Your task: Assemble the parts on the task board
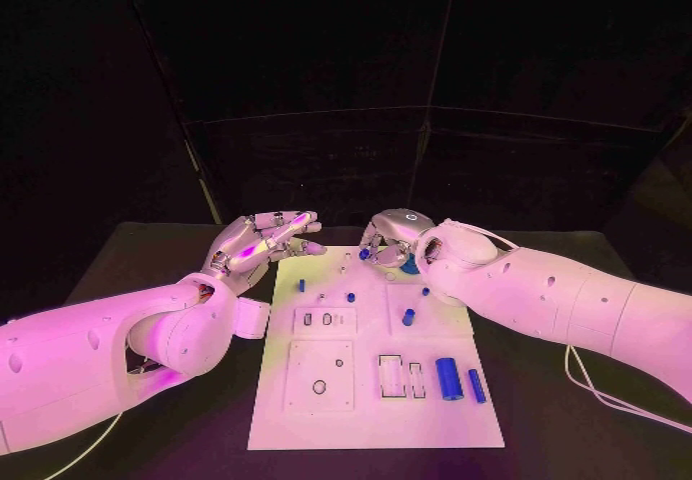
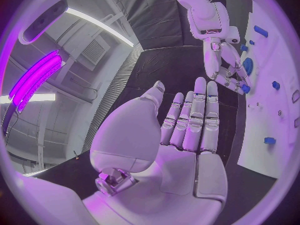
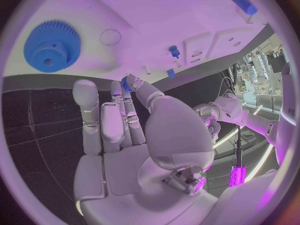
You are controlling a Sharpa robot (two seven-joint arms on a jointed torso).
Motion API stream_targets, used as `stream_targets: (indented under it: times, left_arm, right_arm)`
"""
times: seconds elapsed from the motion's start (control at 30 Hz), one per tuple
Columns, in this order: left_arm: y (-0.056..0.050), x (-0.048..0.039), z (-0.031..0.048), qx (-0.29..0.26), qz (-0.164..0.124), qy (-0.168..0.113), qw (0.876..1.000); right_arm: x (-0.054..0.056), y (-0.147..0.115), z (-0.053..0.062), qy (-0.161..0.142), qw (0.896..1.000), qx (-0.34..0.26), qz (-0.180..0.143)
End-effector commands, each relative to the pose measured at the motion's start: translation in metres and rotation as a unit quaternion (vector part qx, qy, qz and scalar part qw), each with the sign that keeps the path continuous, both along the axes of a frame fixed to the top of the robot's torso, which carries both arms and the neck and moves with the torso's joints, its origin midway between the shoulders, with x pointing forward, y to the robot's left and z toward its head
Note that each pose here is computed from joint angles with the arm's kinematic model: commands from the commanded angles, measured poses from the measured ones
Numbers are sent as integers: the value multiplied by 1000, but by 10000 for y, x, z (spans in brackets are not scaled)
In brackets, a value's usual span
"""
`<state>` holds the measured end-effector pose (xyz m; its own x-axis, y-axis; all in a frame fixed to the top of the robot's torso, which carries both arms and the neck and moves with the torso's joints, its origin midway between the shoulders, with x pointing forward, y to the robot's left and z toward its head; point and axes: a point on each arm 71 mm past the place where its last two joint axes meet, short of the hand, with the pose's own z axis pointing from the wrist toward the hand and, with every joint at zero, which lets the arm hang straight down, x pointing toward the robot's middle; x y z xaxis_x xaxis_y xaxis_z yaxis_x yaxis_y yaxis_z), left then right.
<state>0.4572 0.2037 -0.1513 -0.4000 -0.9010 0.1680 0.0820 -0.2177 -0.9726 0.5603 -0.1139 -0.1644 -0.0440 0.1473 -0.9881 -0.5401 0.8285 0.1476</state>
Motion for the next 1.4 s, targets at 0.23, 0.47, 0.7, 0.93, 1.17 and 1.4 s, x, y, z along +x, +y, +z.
stream_targets:
  times: [0.23,0.47,0.7,0.93,1.17,1.4]
  left_arm:
    - [-18,-11,19,-2,-8,-6,1000]
    - [-23,-11,21,-2,-9,-6,1000]
    - [-28,-13,26,-2,-10,-6,1000]
    - [-37,-12,28,-2,-11,-6,1000]
    - [-47,-11,38,-2,-12,-6,1000]
    - [-44,-4,41,-1,-11,-6,1000]
  right_arm:
    - [51,124,22,-6,1000,16,-3]
    - [76,179,16,-7,1000,16,-4]
    - [99,192,13,-8,1000,17,-11]
    - [121,228,-4,-2,1000,12,-13]
    - [138,273,-30,10,1000,3,-14]
    - [139,299,-37,14,1000,1,-13]
